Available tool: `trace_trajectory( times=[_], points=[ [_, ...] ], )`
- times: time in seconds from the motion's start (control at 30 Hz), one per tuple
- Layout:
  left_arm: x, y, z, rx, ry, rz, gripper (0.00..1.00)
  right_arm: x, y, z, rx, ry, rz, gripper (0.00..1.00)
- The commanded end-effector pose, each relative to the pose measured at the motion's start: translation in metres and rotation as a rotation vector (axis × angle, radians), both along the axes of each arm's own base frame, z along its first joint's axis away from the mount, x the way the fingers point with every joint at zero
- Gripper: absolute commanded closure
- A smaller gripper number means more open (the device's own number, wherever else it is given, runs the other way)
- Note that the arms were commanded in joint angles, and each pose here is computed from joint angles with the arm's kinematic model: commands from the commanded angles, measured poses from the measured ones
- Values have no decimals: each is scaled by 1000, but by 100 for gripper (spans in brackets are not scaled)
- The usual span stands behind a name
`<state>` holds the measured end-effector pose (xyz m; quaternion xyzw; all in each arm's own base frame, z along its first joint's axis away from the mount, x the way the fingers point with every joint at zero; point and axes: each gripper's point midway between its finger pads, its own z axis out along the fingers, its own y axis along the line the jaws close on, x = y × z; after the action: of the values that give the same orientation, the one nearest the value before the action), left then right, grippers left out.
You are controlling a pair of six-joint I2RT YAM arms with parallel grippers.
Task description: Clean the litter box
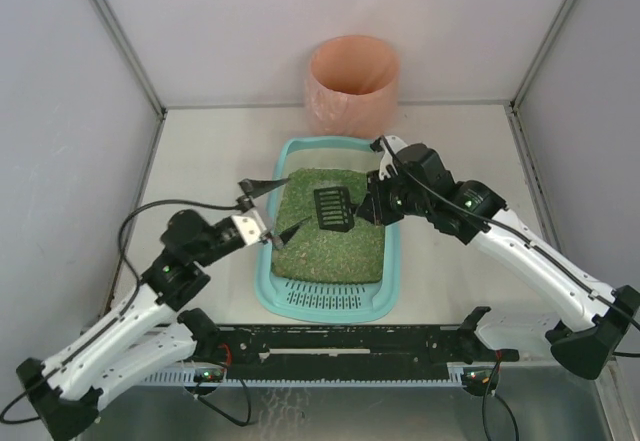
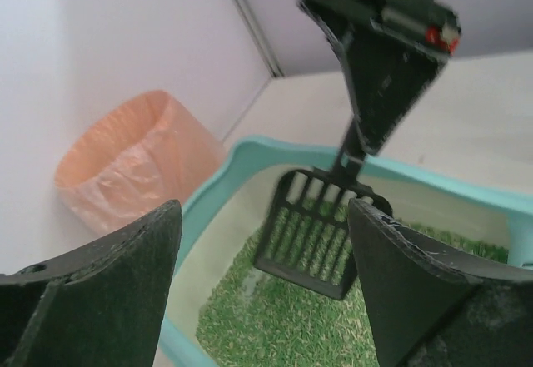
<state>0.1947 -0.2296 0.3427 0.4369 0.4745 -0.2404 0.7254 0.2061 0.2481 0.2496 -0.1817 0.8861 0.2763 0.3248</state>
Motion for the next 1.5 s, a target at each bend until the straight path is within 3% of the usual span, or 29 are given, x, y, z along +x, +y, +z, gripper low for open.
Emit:
trace_trajectory(
  times=[0.0,0.17,0.37,0.53,0.9,1.47],
  points=[
    [11,-22,20,51,-99,-23,17,27,11,53,77,-164,-20,100],
    [30,-18,46,-44,9,107,15,34,10,51,64,-142,-116,100],
    [29,-9,48,-56,98,167,19,30,1,44,46,-123,-179,100],
    [20,-20,28,100,71,91,20,29,1,66,99,-184,-171,100],
    [9,-41,6,238,-41,-9,21,-8,19,60,104,-110,-72,100],
    [-33,-72,1,232,0,-220,47,-26,41,62,149,-77,-3,100]
  ],
)
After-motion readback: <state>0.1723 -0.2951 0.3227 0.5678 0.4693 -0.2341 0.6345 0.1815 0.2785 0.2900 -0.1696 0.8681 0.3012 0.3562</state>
